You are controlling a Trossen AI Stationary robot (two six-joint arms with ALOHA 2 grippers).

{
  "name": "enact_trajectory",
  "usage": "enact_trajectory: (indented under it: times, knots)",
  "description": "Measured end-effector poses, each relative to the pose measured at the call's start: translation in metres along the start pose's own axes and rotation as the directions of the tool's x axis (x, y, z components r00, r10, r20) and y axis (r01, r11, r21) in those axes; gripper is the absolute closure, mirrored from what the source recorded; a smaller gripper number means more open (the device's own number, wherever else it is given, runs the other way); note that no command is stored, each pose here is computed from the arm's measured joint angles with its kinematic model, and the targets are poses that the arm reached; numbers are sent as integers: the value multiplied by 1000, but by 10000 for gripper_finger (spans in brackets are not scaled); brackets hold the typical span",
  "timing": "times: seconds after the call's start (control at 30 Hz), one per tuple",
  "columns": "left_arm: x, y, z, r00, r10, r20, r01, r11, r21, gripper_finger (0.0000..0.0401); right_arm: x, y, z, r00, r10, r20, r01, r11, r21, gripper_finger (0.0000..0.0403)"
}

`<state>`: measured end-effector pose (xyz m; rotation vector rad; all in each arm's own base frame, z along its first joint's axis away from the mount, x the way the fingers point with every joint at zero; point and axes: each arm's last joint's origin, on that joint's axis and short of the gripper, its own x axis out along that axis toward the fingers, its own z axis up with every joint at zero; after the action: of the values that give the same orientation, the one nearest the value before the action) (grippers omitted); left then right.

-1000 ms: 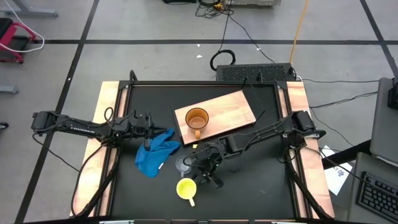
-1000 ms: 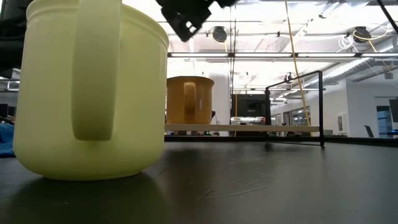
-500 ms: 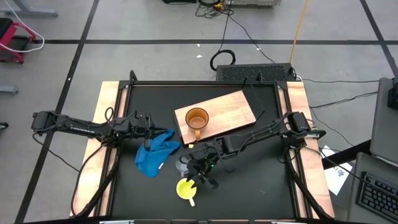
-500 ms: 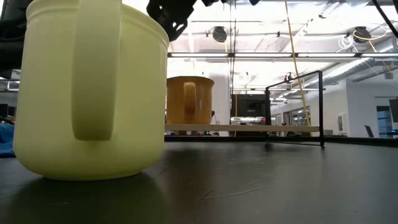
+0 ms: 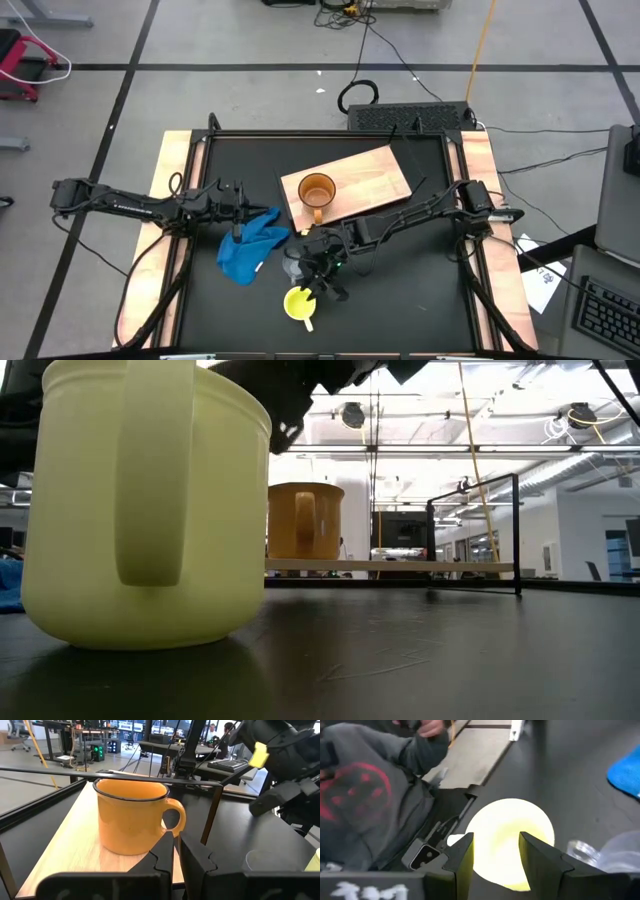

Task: Stack small to large cups/mugs on shelf
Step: Put the yellow mug on the shelf

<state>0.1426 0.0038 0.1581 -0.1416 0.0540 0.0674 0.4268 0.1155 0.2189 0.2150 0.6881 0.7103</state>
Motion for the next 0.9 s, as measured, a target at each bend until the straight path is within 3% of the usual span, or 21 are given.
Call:
enact_trajectory:
  times: [0.23,0.43,0.9]
  knots:
    - [0,0,0,1000,0,-3,0,1000,2,370,0,-1,-1,999,-43,-7,43,996,81,254]
    - [0,0,-1,1000,2,-11,-2,1000,2,370,2,-2,-10,976,-206,-76,213,972,103,254]
    - [0,0,-2,1000,3,-21,-3,1000,2,370,5,5,-15,968,-217,-124,237,955,177,254]
